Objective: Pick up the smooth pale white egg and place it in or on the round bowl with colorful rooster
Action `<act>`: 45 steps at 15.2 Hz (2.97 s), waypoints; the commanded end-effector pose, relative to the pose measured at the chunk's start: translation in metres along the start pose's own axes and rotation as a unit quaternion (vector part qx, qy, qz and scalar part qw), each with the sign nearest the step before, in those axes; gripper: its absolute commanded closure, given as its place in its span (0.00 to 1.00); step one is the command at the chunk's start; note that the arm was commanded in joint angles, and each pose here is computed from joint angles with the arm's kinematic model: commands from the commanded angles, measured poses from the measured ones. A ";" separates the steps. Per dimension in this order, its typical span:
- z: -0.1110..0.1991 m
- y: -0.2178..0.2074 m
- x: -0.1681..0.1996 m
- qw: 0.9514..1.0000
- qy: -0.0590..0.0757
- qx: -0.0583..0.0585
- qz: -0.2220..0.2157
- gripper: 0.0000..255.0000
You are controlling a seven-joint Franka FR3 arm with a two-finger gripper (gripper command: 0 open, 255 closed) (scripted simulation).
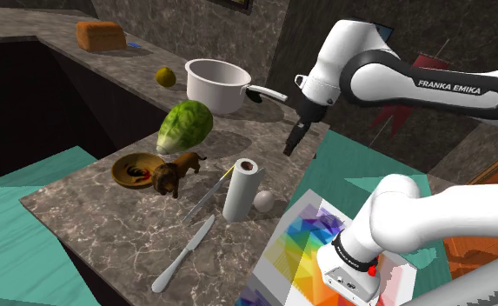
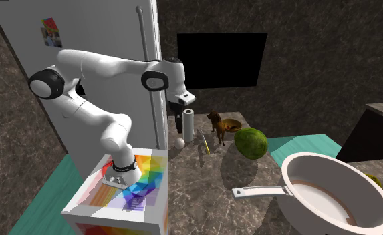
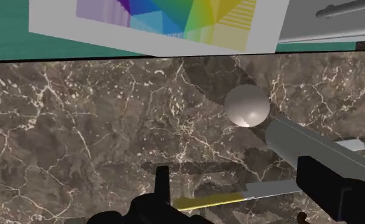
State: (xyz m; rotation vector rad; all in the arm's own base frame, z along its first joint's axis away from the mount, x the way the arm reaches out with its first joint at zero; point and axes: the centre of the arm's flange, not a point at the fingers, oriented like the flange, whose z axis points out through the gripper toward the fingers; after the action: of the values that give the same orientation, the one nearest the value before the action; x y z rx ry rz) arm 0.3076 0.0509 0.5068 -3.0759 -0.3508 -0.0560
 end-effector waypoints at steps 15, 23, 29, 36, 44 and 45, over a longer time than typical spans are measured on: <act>0.159 -0.076 -0.021 0.968 -0.008 -0.023 -0.249 0.00; 0.178 -0.075 -0.021 0.968 -0.008 -0.023 -0.249 0.00; 0.178 -0.075 -0.021 0.968 -0.008 -0.023 -0.249 1.00; 0.178 -0.075 -0.021 0.968 -0.008 -0.023 -0.249 1.00; 0.141 -0.076 -0.019 0.968 -0.008 -0.023 -0.249 1.00; 0.136 -0.076 -0.019 0.968 -0.008 -0.023 -0.249 1.00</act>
State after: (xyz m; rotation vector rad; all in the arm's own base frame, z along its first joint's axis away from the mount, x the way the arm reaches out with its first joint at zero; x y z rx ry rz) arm 0.2758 0.1277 0.3676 -2.9467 -1.1253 -0.0577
